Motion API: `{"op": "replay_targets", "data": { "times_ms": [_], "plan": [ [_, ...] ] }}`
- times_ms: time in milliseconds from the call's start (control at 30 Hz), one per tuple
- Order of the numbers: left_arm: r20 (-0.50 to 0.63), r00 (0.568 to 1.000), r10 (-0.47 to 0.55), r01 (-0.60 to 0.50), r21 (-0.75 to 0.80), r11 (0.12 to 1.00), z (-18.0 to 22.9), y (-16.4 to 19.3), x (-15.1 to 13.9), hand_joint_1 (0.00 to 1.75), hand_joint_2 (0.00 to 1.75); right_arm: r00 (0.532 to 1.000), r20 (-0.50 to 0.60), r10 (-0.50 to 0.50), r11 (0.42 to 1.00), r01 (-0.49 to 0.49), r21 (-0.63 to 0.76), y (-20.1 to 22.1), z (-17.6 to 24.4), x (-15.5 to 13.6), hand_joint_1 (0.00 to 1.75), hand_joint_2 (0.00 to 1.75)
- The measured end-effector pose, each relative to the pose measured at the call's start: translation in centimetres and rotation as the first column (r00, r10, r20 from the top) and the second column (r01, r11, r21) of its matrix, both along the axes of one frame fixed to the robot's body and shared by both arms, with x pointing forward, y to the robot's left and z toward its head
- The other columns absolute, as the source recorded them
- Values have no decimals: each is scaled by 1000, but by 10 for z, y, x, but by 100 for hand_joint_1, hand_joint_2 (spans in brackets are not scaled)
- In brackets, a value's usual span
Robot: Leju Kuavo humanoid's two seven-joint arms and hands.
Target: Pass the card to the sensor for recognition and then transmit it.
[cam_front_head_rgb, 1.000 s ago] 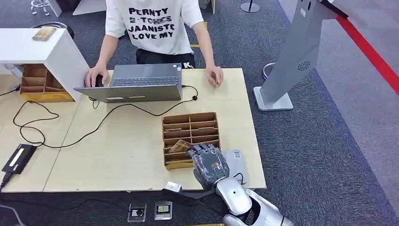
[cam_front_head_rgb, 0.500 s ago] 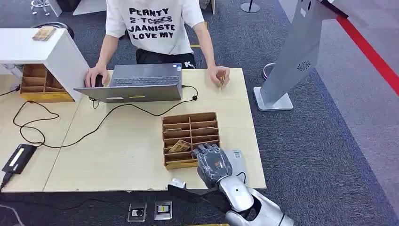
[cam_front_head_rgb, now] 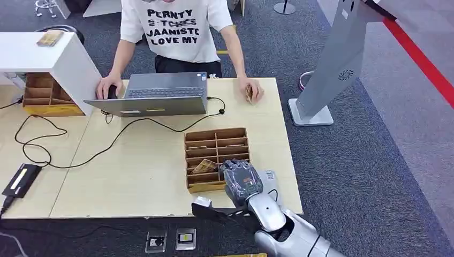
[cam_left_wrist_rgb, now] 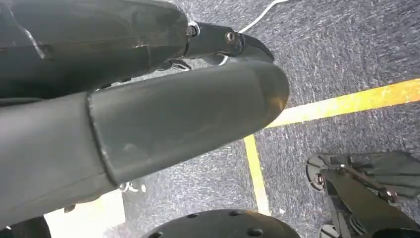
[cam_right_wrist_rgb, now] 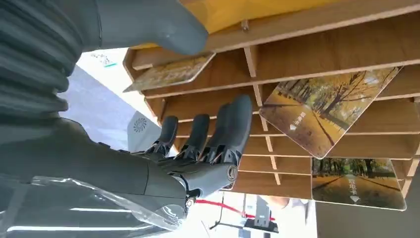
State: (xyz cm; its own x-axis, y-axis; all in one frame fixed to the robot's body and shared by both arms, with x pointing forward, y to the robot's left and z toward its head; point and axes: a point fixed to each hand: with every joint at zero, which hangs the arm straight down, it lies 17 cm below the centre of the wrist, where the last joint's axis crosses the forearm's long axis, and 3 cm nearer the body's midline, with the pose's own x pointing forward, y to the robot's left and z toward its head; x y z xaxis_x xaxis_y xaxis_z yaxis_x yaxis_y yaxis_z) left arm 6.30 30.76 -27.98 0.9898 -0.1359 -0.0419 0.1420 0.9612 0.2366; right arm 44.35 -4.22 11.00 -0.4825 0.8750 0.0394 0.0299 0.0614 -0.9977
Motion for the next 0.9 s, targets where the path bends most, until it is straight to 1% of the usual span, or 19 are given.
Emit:
{"op": "replay_targets", "data": {
  "times_ms": [33,100,200,233,400,433,800,867,900],
  "plan": [
    [0,1000,1,-1,0,1000,0,0,0,0,0,1000,0,-1,1000,1,-1,0,0,1,77,175],
    [1,1000,2,-2,0,1000,0,0,0,0,0,1000,2,-3,1000,3,-3,0,1,2,73,175],
    [7,1000,-4,4,-2,1000,0,0,1,0,0,1000,4,-26,1000,26,-7,-5,1,6,77,175],
    [10,1000,-7,7,-3,1000,0,-1,2,0,0,999,5,-36,999,36,-9,-8,1,7,75,175],
    [13,1000,-17,17,-6,1000,0,-1,2,0,0,998,16,-66,997,67,-24,-18,3,9,77,175],
    [12,1000,-17,17,-6,1000,0,-1,2,0,0,998,19,-67,997,67,-28,-19,4,9,79,175],
    [12,1000,-14,14,-2,1000,0,0,1,0,0,998,35,-50,998,52,-31,-23,15,3,77,175],
    [12,1000,-13,13,-1,1000,0,0,1,0,0,998,38,-48,998,50,-32,-24,16,2,86,175],
    [13,1000,-13,13,-1,1000,0,0,1,0,0,998,40,-48,998,49,-33,-24,16,2,86,175]
  ]
}}
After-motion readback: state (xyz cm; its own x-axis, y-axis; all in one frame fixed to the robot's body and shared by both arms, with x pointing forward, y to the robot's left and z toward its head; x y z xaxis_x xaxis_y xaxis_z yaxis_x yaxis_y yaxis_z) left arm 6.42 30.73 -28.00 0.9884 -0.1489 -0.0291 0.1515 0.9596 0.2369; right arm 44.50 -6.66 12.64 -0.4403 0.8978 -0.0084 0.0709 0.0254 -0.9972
